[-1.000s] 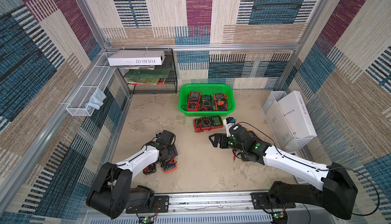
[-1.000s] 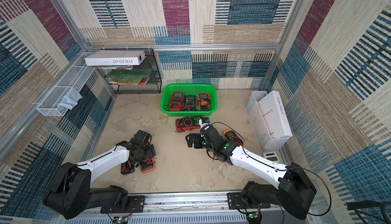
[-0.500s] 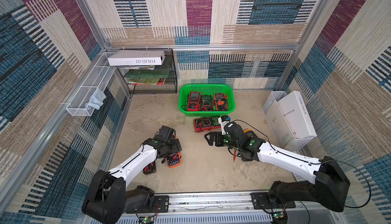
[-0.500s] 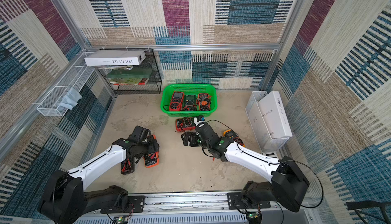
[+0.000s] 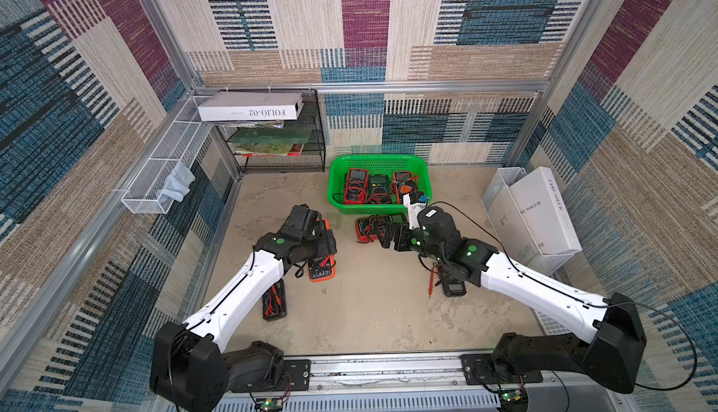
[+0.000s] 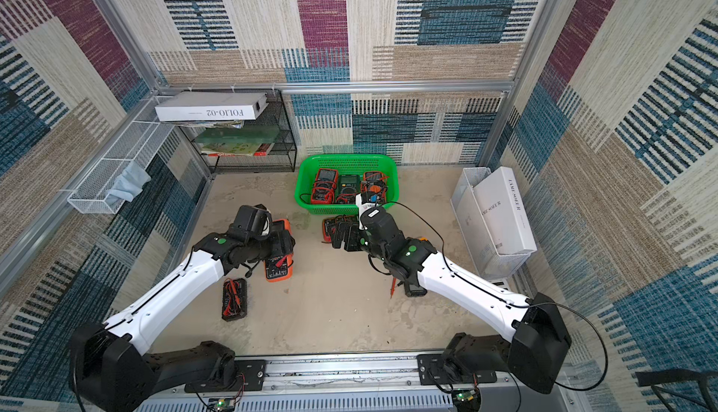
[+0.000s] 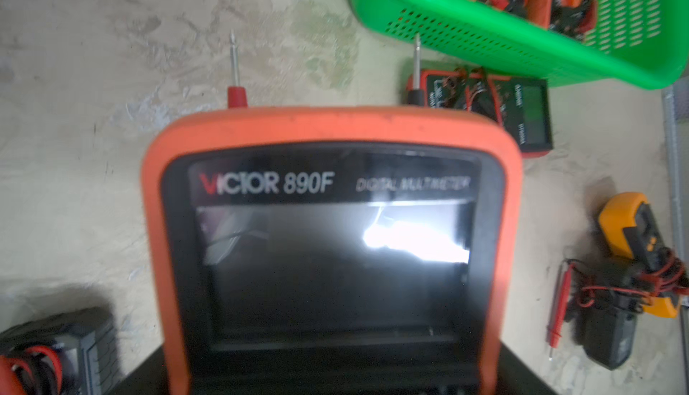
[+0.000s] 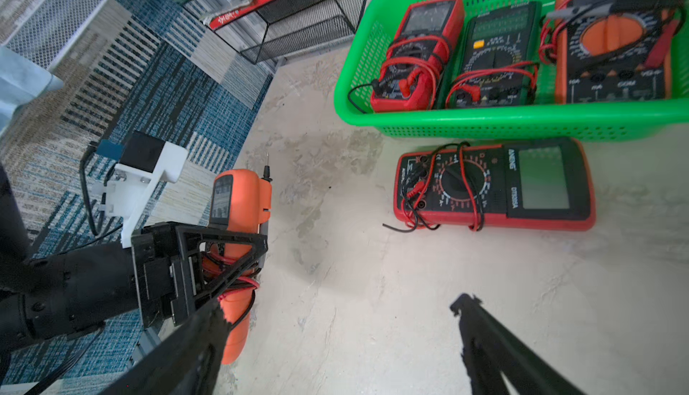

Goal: Put the multimeter into the basket
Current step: Pick up the multimeter from the center of the board, then place the multimeter in the basket.

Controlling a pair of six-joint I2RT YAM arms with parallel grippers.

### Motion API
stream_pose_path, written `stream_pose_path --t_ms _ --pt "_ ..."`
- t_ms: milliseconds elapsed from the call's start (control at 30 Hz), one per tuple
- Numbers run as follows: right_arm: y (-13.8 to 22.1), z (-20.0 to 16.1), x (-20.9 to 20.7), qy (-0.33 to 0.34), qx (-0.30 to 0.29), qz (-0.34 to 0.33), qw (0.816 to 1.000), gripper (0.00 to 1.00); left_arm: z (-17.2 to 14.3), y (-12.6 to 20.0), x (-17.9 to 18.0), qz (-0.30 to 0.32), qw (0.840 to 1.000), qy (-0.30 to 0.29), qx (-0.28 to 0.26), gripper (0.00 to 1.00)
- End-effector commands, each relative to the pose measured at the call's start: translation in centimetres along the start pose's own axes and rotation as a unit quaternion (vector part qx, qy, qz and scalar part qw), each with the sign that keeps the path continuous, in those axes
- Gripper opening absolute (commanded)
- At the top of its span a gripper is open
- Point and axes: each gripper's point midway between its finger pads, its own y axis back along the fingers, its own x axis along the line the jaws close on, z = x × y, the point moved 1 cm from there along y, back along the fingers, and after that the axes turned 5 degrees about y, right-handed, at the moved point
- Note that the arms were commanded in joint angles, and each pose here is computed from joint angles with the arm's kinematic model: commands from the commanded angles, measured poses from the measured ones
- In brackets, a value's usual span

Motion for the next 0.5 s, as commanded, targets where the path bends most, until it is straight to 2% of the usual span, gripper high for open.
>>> stream_pose_path --t_ms 0,267,467 --pt "0.9 1.4 -0.5 0.008 -0.012 -0.01 1.0 0.99 2.3 1.1 -2.1 -0.021 0.999 -0.025 -0.021 0.0" --pt "3.4 4.1 -2.7 -0.012 -0.056 -0.02 0.998 0.99 6.6 1.9 -6.8 -0.049 0.996 -0.058 -0.051 0.0" --pt "4.2 4.5 -5.2 -0.027 -0.063 -0.028 0.997 0.99 8.9 1.2 -10.3 -0.06 0.992 -0.087 -0.064 0.0"
